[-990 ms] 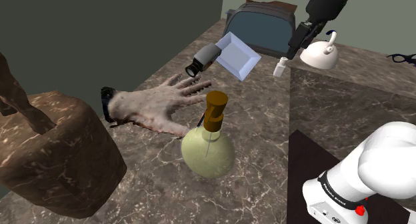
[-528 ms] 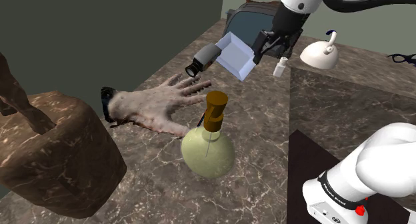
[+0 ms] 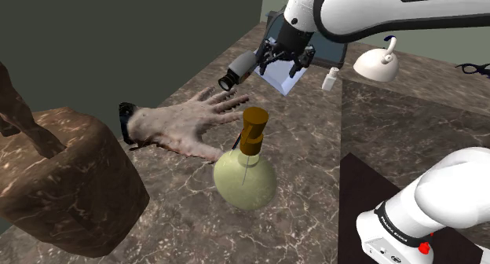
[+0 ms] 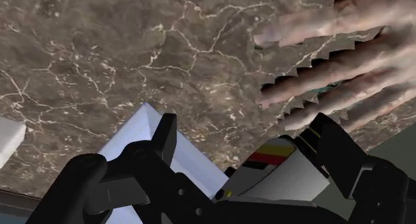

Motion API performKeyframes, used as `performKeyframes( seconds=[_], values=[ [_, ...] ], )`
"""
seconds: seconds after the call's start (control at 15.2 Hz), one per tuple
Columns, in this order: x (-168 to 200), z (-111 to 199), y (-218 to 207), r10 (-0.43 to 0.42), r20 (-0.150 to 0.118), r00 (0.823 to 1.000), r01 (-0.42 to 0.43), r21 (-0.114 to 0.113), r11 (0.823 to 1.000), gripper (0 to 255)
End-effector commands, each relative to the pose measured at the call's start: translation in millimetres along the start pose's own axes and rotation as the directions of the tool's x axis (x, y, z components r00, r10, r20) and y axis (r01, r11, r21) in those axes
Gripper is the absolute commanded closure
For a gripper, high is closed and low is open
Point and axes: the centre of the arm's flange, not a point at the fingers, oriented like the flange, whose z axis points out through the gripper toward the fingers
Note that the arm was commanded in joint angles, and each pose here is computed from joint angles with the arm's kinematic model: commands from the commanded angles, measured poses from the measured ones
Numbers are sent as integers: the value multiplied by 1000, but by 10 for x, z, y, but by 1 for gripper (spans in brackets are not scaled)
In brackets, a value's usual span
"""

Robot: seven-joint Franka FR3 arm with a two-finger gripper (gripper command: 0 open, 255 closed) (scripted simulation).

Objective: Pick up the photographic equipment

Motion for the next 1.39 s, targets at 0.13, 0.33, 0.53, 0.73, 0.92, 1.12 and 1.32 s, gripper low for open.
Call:
performKeyframes(
  seconds=[0.13,0.33,0.53,0.73,0.92,1.12,1.32],
  values=[
    [259,260,-295,181,-36,983,-181,24,983,0],
    [483,444,-510,308,-60,949,-306,43,951,0],
    [738,618,-697,430,-81,899,-426,66,902,0],
    [1020,782,-851,545,-99,833,-538,91,838,0],
    [1040,909,-863,562,-101,821,-555,95,827,0],
    [999,1061,-849,562,-101,821,-555,95,827,0],
    [963,1192,-838,562,-101,821,-555,95,827,0]
  ],
)
